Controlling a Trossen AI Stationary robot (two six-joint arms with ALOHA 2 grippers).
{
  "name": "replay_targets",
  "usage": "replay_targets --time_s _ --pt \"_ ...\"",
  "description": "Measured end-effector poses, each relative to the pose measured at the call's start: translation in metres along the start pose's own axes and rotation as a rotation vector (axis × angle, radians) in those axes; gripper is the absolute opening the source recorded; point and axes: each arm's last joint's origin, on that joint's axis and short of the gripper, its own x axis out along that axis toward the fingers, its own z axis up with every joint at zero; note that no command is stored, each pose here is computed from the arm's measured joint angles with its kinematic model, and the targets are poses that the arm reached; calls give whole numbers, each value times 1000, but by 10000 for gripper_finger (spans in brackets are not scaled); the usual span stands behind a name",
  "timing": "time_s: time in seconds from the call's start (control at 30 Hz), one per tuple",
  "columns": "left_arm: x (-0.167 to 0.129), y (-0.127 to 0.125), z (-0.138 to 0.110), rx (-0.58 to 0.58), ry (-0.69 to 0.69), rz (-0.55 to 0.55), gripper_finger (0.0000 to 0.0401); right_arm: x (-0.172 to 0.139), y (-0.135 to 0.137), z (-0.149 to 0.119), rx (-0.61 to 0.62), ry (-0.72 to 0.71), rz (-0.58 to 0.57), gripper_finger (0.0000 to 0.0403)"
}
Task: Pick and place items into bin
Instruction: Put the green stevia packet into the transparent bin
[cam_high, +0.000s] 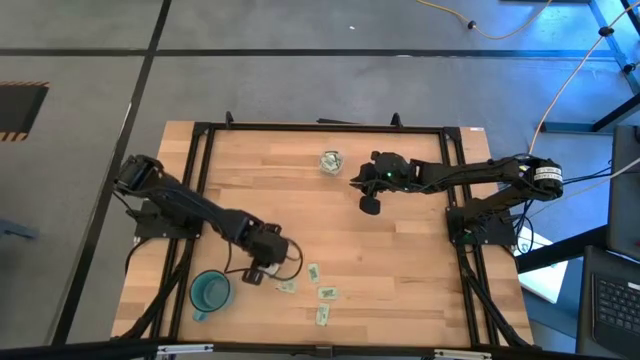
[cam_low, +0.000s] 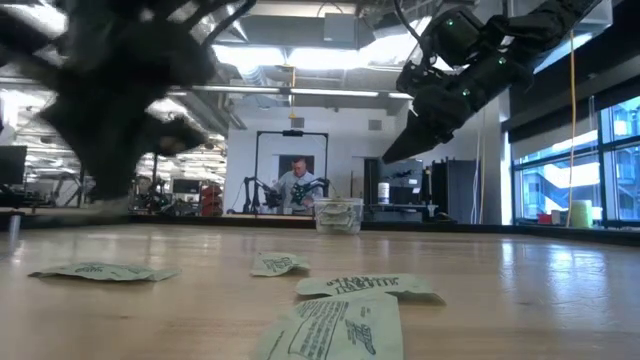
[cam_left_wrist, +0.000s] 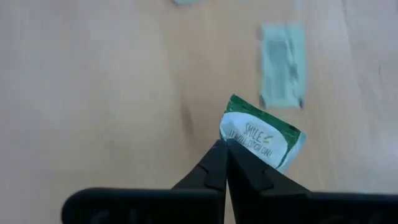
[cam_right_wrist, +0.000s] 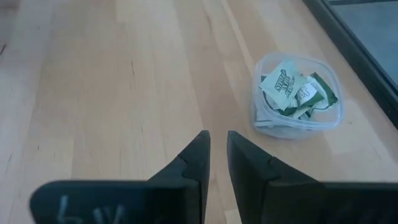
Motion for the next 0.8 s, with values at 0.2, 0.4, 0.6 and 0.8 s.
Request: replay_targets --time_s 0.2,0.4,0.6,0.8 --pt "-43 32 26 -63 -175 184 2 0 0 0 1 3 0 59" --pt "-70 94 49 -97 -303 456 2 0 0 -2 20 22 -7 59" --pt "-94 165 66 -106 -429 599 2 -1 0 -9 24 93 -2 59" --pt "-88 226 75 -138 -386 629 2 -1 1 -13 25 139 -2 59"
